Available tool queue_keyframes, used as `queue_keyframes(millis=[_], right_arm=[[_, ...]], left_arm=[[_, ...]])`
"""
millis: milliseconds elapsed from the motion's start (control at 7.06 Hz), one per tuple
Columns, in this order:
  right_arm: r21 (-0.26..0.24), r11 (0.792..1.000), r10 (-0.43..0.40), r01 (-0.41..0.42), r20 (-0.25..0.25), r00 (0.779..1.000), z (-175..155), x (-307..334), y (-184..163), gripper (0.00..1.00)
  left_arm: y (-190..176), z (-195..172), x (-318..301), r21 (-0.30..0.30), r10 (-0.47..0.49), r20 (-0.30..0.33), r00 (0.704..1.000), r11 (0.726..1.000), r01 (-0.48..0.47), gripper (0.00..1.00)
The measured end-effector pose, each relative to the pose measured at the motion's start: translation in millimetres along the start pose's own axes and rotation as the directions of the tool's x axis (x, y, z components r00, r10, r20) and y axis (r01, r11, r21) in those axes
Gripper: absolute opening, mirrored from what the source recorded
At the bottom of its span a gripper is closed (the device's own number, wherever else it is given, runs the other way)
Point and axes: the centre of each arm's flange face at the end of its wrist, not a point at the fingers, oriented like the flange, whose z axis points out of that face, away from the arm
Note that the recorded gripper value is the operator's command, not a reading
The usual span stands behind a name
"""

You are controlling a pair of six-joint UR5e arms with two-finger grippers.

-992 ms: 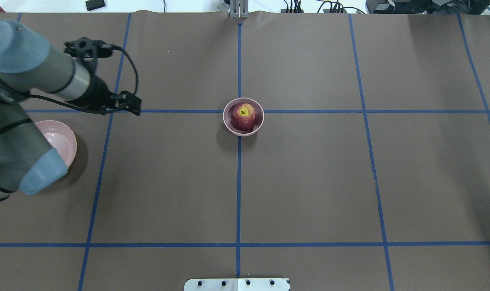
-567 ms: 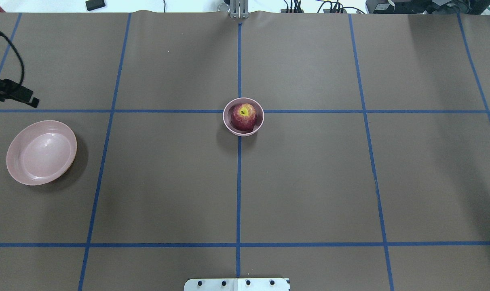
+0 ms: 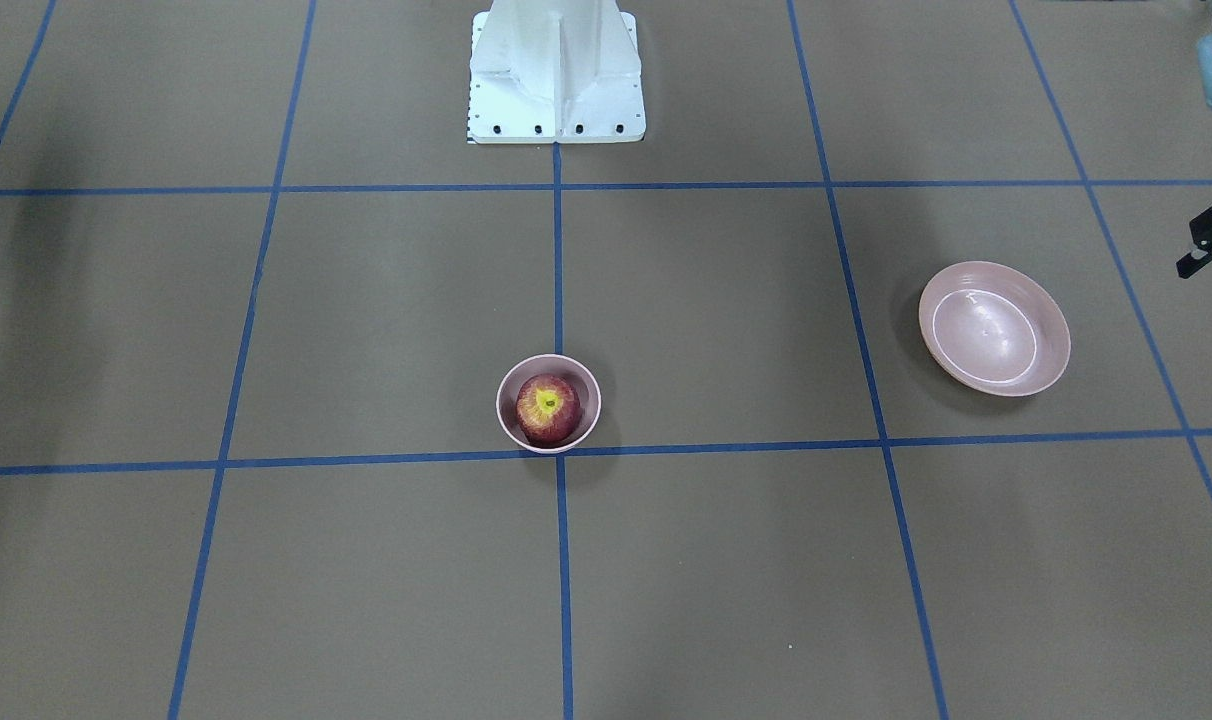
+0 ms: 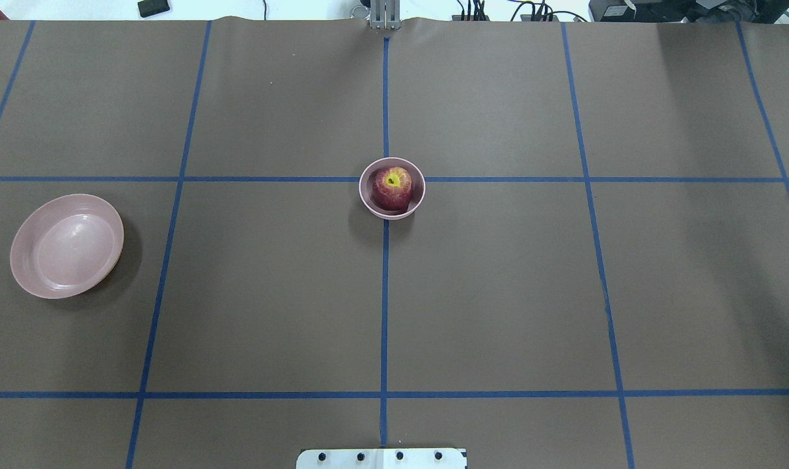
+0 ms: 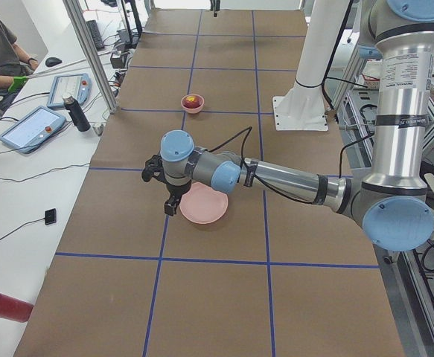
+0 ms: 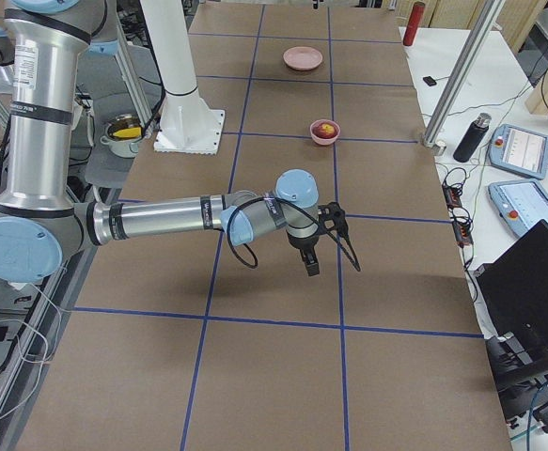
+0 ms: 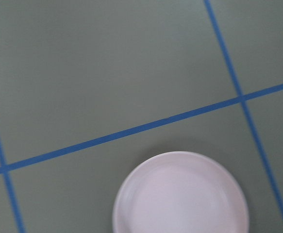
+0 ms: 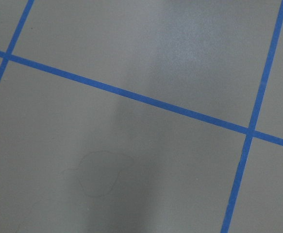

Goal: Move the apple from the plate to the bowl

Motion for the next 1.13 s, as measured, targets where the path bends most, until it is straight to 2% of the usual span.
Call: queue_keyframes(millis=[425,1133], right_arm=[[-0.002,1.000,0.004,-0.004,-0.001,1.000,0.6,0.6,0.1,1.00],[-0.007,1.000,0.009,-0.009,-0.008,1.000,1.7,3.0,4.7,1.00]], left_arm=[[7.2,-1.0,-17.6,0.001,-0.007,0.110,0.994,1.000,0.007,0.98],[19.1,4.7,-23.9,-0.014,-0.038,0.120,0.992,0.999,0.040,0.98]])
